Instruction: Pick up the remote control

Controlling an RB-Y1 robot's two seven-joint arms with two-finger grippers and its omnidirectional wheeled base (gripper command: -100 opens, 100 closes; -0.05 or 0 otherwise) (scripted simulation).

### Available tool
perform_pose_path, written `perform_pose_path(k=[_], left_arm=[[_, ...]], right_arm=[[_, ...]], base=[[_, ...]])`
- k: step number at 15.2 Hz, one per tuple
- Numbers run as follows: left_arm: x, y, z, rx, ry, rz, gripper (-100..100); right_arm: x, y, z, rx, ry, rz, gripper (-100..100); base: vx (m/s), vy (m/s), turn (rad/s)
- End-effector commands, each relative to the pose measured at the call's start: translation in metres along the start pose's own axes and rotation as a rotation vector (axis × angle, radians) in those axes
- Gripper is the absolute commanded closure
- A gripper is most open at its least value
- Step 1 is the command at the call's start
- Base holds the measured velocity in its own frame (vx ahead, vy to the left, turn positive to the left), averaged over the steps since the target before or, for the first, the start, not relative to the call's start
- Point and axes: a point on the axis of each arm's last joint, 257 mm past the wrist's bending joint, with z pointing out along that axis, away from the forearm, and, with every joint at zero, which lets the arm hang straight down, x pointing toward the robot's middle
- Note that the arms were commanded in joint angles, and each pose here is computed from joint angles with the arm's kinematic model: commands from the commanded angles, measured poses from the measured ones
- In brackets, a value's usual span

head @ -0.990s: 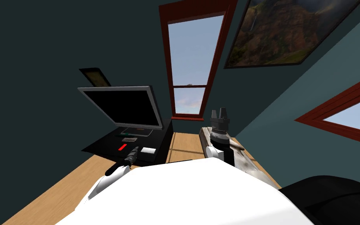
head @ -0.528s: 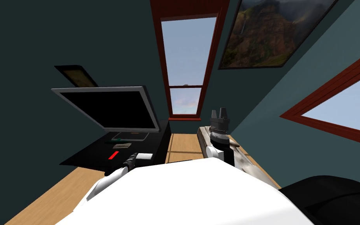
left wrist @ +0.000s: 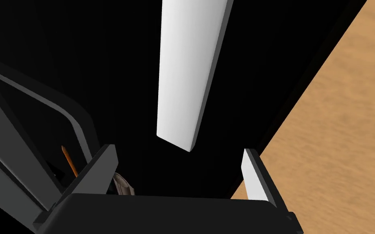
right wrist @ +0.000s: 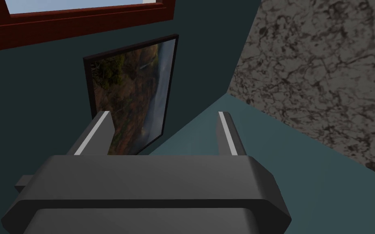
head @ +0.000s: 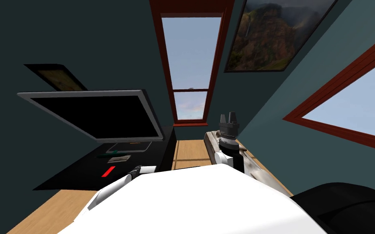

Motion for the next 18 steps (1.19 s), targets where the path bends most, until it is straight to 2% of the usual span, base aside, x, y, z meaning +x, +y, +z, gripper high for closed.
perform_pose_path(k=[1,3,5,6,7,8,11,12,13,15,16,18], left_arm=[[0.002,0.022,0.005,-0.073,0.022,-0.013,-100],[0.003,0.037,0.007,-0.125,0.04,-0.023,-100],[0.005,0.041,0.006,-0.14,0.045,-0.023,-100],[0.007,0.054,0.007,-0.183,0.061,-0.032,-100],[0.008,0.056,0.007,-0.191,0.064,-0.032,-100],[0.01,0.067,0.007,-0.228,0.079,-0.04,-100],[0.014,0.081,0.006,-0.28,0.1,-0.049,-100],[0.017,0.092,0.005,-0.318,0.117,-0.056,-100],[0.017,0.092,0.005,-0.318,0.117,-0.056,-100],[0.023,0.109,0.002,-0.381,0.145,-0.068,-100],[0.023,0.109,0.002,-0.381,0.145,-0.068,-100],[0.027,0.121,0.0,-0.424,0.165,-0.076,-100]], right_arm=[[0.0,0.0,0.0,0.0,0.0,0.0,0],[0.0,0.0,0.0,0.0,0.0,0.0,0],[0.0,0.0,0.0,0.0,0.0,0.0,0],[0.0,0.0,0.0,0.0,0.0,0.0,0],[0.0,0.0,0.0,0.0,0.0,0.0,0],[0.0,0.0,0.0,0.0,0.0,0.0,0],[0.0,0.0,0.0,0.0,0.0,0.0,0],[0.0,0.0,0.0,0.0,0.0,0.0,0],[0.0,0.0,0.0,0.0,0.0,0.0,0],[0.0,0.0,0.0,0.0,0.0,0.0,0],[0.0,0.0,0.0,0.0,0.0,0.0,0],[0.0,0.0,0.0,0.0,0.0,0.0,0]], base=[[0.091,0.028,-0.162],[0.093,0.018,-0.119],[0.073,0.012,-0.06],[0.068,0.022,-0.071],[0.073,0.026,-0.085],[0.084,0.038,-0.107],[0.084,0.034,-0.069],[0.089,0.017,-0.057],[0.085,0.019,-0.039],[0.087,0.033,-0.06],[0.079,0.035,-0.043],[0.071,0.037,-0.027]])
